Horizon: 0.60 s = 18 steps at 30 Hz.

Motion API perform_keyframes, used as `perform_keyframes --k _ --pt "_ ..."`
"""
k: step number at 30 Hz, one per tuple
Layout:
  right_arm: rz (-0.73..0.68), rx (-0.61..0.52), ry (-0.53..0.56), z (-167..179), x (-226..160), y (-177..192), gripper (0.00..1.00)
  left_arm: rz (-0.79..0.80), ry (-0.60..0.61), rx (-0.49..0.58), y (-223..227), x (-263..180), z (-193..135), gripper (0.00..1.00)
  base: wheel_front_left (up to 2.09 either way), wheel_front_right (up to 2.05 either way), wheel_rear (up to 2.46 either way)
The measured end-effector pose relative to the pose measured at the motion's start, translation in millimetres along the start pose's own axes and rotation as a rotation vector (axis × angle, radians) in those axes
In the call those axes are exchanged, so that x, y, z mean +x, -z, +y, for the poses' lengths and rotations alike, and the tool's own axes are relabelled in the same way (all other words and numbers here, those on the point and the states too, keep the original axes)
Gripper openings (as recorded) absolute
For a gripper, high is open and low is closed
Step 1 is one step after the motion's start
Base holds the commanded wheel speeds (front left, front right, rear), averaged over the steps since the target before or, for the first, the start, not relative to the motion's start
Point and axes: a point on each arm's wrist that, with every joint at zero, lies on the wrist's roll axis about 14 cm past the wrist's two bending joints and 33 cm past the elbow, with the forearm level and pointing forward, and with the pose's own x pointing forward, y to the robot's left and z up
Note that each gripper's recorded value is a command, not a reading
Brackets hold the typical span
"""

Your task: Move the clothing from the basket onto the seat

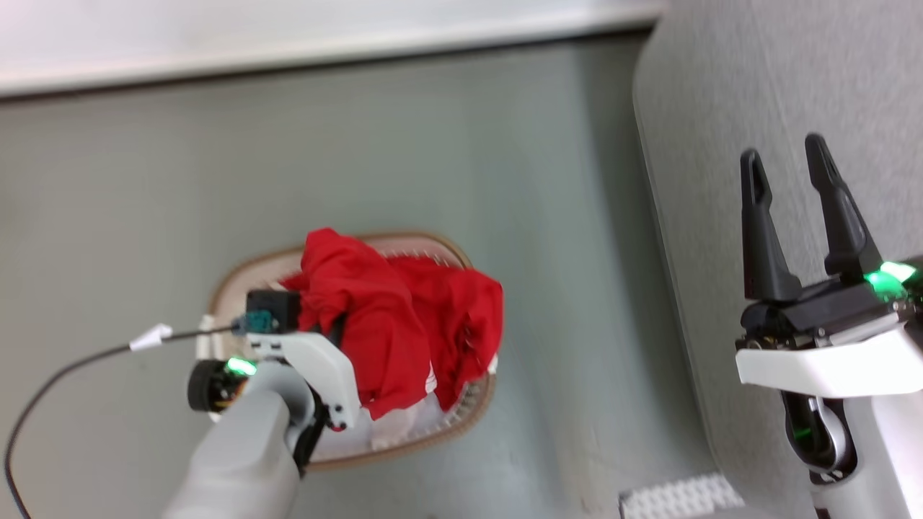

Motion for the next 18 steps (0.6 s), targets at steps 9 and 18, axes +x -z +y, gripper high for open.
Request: perform_keyframes --k 9,18 --pt "-0.068 0.016 -0.062 29 -17 -39 1.0 -0.21 -0.01 0.025 -55 -56 -8 0.0 0.0 0.0 0.0" --pt "-0.119 0.03 -0.106 51 -43 -70 1.0 -0.456 0.002 0.076 -123 -117 -20 0.0 0.0 0.0 0.0"
